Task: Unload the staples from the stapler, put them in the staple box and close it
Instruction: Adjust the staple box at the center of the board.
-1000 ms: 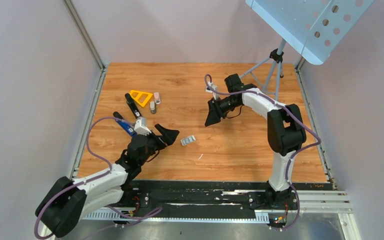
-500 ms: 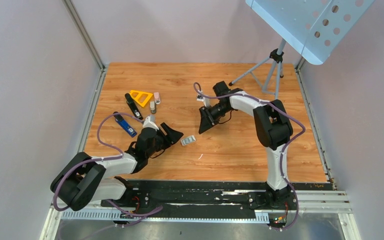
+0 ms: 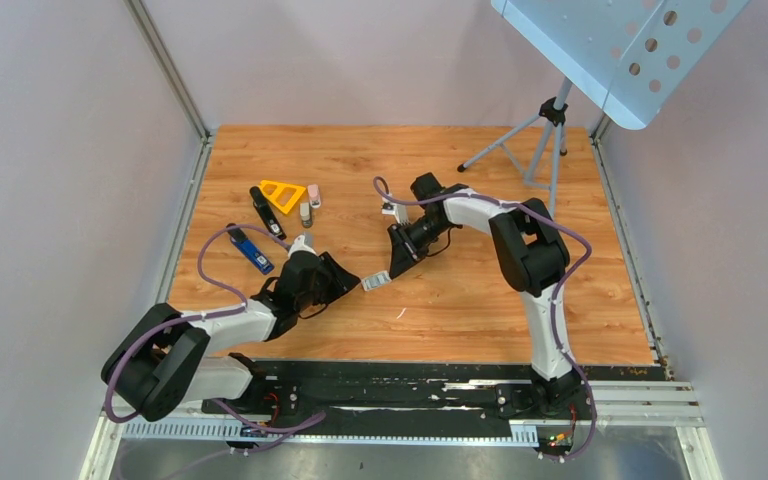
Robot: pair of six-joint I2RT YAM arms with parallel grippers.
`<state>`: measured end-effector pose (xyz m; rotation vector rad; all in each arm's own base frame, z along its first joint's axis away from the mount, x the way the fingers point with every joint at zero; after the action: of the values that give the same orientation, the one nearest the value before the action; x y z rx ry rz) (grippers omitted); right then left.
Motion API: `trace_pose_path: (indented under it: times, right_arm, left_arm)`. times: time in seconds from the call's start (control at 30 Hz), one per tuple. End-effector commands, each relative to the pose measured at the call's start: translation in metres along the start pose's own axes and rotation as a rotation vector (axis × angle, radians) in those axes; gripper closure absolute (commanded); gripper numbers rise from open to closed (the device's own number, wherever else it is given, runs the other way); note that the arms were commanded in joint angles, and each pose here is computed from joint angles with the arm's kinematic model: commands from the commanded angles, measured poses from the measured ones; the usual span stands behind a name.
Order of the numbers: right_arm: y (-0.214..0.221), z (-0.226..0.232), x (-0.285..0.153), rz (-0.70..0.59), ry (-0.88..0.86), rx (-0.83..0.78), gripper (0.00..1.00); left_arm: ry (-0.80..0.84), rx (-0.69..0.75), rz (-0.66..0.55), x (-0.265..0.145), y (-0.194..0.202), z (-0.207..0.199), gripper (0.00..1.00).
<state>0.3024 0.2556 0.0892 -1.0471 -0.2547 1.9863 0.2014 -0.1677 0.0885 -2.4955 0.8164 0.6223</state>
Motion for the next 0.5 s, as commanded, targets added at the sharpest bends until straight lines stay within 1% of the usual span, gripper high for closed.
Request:
trace_pose_path:
  times: [0.0, 0.13, 0.23, 0.47]
  right_arm:
    - [-0.006, 0.000, 0.012, 0.013, -0.021, 0.022, 0.72]
    - [-0.008, 0.000, 0.015, 0.015, -0.026, 0.027, 0.74]
    - [-0.007, 0.000, 0.016, 0.020, -0.023, 0.028, 0.77]
    - [-0.003, -0.001, 0.022, 0.046, -0.004, 0.033, 0.79]
  left_arm:
    - [-0.035, -0.017, 0.016, 0.001, 0.001, 0.006, 0.60]
    - [-0.020, -0.025, 0.042, 0.003, 0.005, 0.007, 0.61]
    - [-0.021, -0.030, 0.062, 0.006, 0.007, 0.008, 0.63]
    - [-0.035, -0.032, 0.091, 0.013, 0.010, 0.009, 0.67]
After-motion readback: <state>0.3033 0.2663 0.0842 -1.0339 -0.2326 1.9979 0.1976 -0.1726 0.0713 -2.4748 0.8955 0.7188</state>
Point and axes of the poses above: each gripper's point midway between its finger pads, its own x axis out along the fingers, its own z axis along the line the jaws close on, y = z × x, the point moved 8 cm from there along -x, back along the fingers, and after that the axes turned 15 degrees about -x, right-handed, at the moved point
